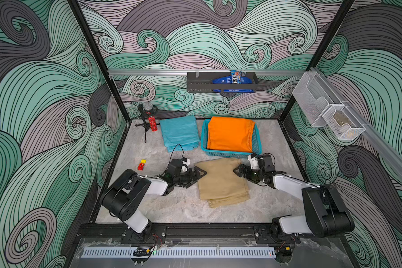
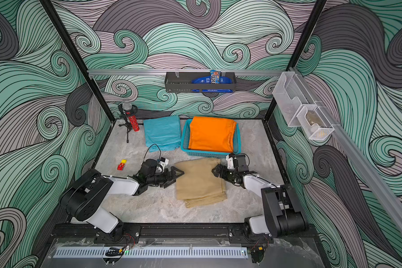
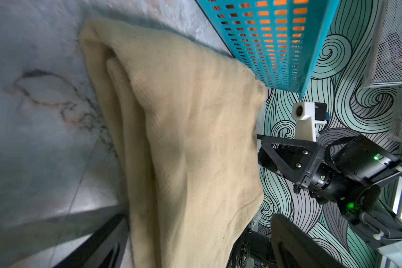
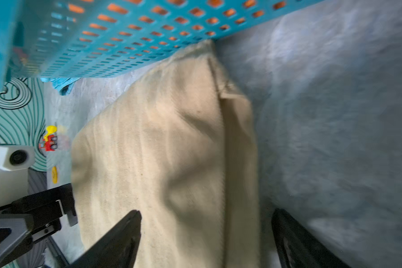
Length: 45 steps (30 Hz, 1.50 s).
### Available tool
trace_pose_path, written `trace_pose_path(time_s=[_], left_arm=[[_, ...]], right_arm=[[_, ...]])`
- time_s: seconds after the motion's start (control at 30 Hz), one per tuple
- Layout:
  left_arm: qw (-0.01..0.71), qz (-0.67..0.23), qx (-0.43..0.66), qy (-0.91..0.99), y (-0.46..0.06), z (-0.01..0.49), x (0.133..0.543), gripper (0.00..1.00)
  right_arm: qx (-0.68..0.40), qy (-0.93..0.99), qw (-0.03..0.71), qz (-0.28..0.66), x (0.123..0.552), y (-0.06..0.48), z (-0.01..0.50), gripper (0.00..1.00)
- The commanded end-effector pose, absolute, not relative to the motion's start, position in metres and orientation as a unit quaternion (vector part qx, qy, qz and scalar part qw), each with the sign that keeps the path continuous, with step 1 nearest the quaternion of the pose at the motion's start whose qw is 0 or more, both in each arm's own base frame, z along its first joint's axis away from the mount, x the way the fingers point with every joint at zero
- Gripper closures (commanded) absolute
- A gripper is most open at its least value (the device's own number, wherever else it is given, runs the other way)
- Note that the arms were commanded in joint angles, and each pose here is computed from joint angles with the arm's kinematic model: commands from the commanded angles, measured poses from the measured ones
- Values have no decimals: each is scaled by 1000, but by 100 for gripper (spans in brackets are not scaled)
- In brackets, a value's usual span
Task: Put the folded long pants in the basket
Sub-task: Pick up the long pant at the center of the board.
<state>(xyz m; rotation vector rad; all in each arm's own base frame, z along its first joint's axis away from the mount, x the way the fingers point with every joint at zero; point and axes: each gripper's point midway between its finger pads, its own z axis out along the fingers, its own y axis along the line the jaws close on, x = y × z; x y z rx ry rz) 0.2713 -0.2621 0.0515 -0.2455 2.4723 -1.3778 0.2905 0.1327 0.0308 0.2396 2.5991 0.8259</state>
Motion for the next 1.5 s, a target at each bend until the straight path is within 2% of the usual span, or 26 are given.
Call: trace_pose_path(time_s=[0.0,0.07,0.13,0.23,0.3,0.4,0.47,0.53,0.57,0.8,1.1,1.3,1.47], left_arm=[[109,-434,-107,888,-255,18,257,3],[101,-434,-99,890,-260,15,254,7],[93,-436,-88,891,-267,13,253,11],[79,-437,-73,893,-277,9,252,18],[72,-440,-66,893,-282,8,251,24],[62,-444,-61,892,-286,4,249,34],[56,-450,-58,889,-289,3,248,53],[50,-464,-51,883,-293,4,246,97],[47,-470,-49,880,-295,4,246,100],[85,-476,-33,875,-293,38,250,100],[241,-456,38,856,-286,160,282,100],[283,-494,51,820,-303,228,303,100],[350,-502,50,789,-314,273,342,100]], right_arm=[[77,944,131,294,259,151,9,13],[80,942,137,295,261,154,14,17],[82,940,138,300,263,159,17,26],[77,940,133,304,263,169,16,31],[76,940,130,308,262,176,14,41],[77,939,129,310,261,182,12,65],[75,939,133,309,262,184,13,83],[70,938,137,310,263,186,16,98],[65,938,139,312,263,189,18,100],[19,932,179,314,260,216,51,100],[-41,905,274,324,284,240,145,100],[-80,876,331,342,307,254,219,100],[-71,864,354,351,343,236,247,100]])
